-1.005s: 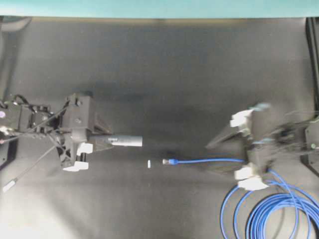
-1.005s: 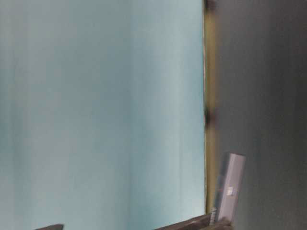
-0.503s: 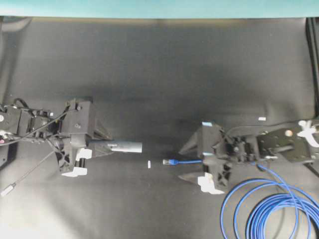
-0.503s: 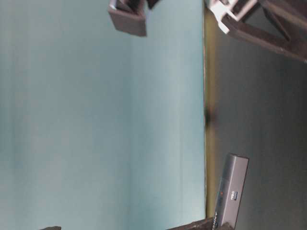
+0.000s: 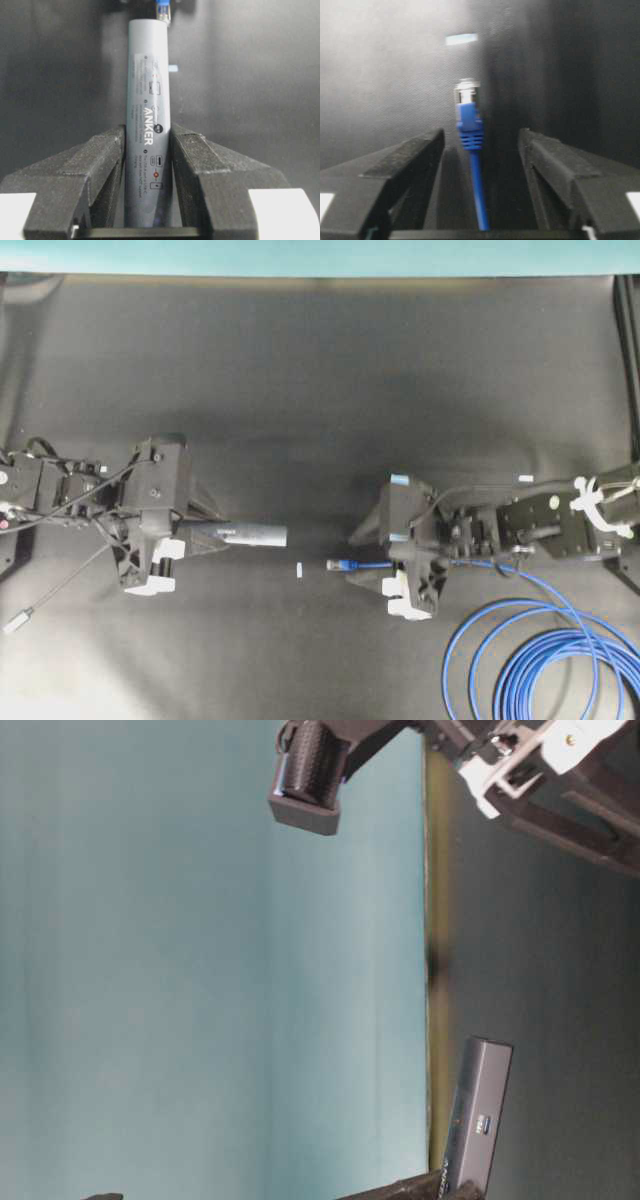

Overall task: Insert the LAN cable into the hub.
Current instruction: 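Grasp the blue LAN cable near its plug with the right gripper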

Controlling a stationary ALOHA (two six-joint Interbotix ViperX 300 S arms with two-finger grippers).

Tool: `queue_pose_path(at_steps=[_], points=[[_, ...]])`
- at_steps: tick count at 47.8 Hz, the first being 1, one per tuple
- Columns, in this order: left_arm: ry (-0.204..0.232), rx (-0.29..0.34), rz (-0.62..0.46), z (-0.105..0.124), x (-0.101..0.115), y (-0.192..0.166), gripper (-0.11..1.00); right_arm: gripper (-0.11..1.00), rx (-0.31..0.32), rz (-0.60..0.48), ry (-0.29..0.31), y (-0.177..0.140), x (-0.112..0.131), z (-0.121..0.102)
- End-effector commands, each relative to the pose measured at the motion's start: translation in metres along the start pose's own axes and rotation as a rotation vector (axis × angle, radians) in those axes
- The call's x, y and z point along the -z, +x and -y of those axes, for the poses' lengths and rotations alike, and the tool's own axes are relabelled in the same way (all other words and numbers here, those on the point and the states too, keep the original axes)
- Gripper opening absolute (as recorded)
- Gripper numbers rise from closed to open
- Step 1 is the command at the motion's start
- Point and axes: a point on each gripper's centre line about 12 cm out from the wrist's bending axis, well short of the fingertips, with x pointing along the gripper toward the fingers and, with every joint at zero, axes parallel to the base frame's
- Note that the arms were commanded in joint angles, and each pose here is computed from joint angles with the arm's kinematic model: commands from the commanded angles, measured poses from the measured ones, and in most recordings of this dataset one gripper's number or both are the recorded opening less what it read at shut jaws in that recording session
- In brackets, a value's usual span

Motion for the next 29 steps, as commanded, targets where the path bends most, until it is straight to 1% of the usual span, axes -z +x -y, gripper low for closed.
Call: queue_pose_path(at_steps=[1, 6, 13, 17, 20, 29], points=[[0.003, 0.005, 0.032, 0.001, -0.009, -0.001, 0.28, 0.55, -0.009, 0.006, -0.008, 0.005, -0.001, -0.004], [0.003, 0.005, 0.032, 0.001, -0.009, -0.001, 0.28, 0.45, -0.014, 0.002, -0.015, 0.007, 0.000, -0.007], [0.003, 0.004, 0.024, 0.001, -0.008, -0.001, 0.28, 0.13, -0.014, 0.005, -0.007, 0.005, -0.001, -0.006], [0.004, 0.005, 0.021, 0.002, -0.008, -0.001, 0.28, 0.13, -0.012, 0.006, 0.001, 0.003, -0.002, -0.006], [0.005, 0.007, 0.014, 0.003, -0.009, -0.001, 0.28, 0.12, -0.008, 0.017, 0.007, -0.001, -0.008, -0.004], [0.009, 0.006, -0.022, 0.004, -0.011, 0.003, 0.28, 0.12, 0.006, 0.073, 0.029, -0.015, -0.037, 0.003]])
